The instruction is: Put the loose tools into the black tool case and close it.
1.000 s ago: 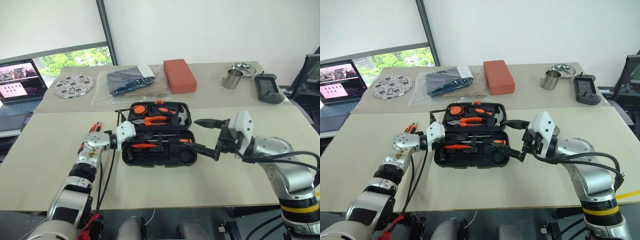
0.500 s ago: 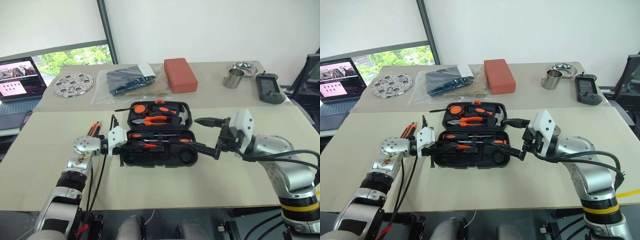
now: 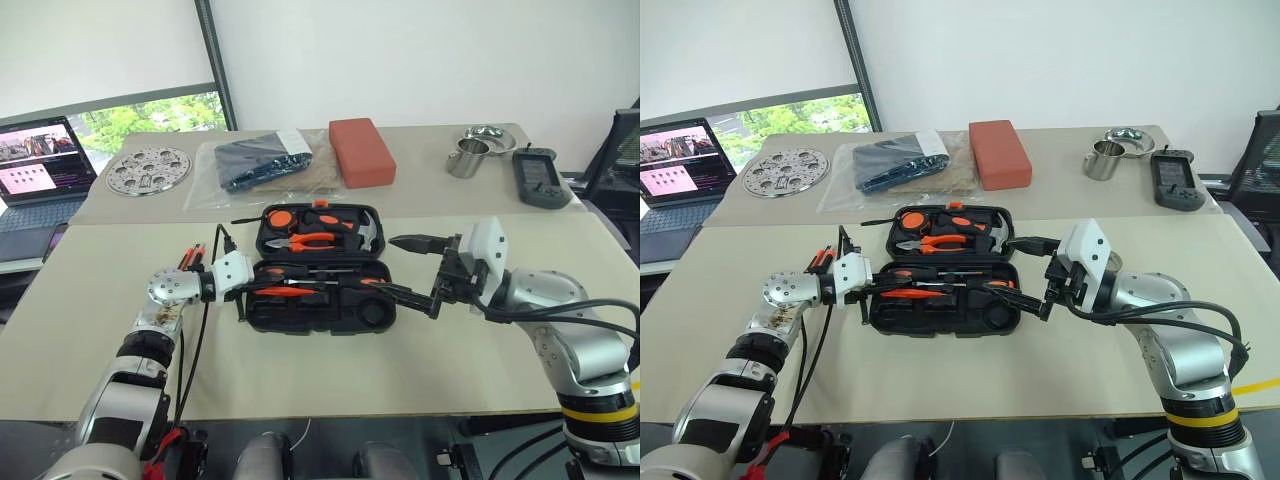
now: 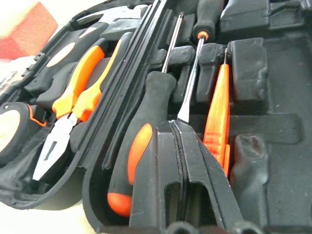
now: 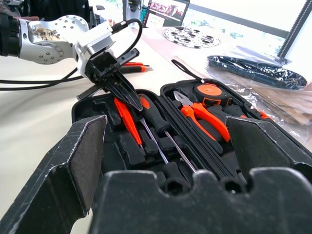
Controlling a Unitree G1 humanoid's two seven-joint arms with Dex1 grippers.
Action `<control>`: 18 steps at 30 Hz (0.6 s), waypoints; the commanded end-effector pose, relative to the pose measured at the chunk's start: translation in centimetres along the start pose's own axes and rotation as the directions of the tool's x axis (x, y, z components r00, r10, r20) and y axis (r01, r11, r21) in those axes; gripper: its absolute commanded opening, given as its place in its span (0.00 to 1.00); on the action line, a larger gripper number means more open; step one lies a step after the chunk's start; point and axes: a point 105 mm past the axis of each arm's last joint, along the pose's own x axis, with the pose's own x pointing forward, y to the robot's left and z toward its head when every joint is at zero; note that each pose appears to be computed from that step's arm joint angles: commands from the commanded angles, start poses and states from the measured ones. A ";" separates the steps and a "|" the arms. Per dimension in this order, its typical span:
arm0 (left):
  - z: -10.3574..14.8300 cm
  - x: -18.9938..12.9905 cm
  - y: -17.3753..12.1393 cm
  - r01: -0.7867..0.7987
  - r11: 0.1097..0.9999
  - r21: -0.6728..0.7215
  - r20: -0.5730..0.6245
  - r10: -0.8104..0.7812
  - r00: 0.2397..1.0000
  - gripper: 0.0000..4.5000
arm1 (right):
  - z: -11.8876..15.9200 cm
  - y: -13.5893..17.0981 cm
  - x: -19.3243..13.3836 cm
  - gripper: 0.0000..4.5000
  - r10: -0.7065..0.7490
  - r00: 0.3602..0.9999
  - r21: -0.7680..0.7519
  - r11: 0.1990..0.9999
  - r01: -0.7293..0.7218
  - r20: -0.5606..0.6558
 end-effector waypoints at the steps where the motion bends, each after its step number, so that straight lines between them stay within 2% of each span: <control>1: -0.5 1.2 -0.8 -0.007 0.993 -0.115 0.027 0.011 1.000 0.01 | 1.1 -0.1 -0.4 1.00 -0.004 1.000 -0.037 0.999 0.005 0.030; 6: 2.9 -0.1 2.2 -0.124 0.970 -0.208 0.180 0.163 0.970 0.01 | 1.1 0.0 -0.3 1.00 0.000 0.999 -0.029 1.000 0.001 0.032; 9: 4.8 -2.3 4.4 -0.273 0.914 -0.298 0.213 0.343 0.915 0.01 | 1.2 0.2 -0.1 1.00 0.010 0.999 -0.016 1.000 -0.009 0.048; 14: 3.6 -5.6 5.1 -0.485 0.803 -0.345 0.049 0.532 0.846 0.01 | 1.4 0.6 0.5 1.00 0.034 0.997 0.002 0.999 -0.034 0.075; 18: 1.6 -9.1 4.8 -0.633 0.687 -0.357 -0.142 0.629 0.764 0.24 | 1.5 0.9 1.1 1.00 0.069 0.994 0.010 0.997 -0.070 0.084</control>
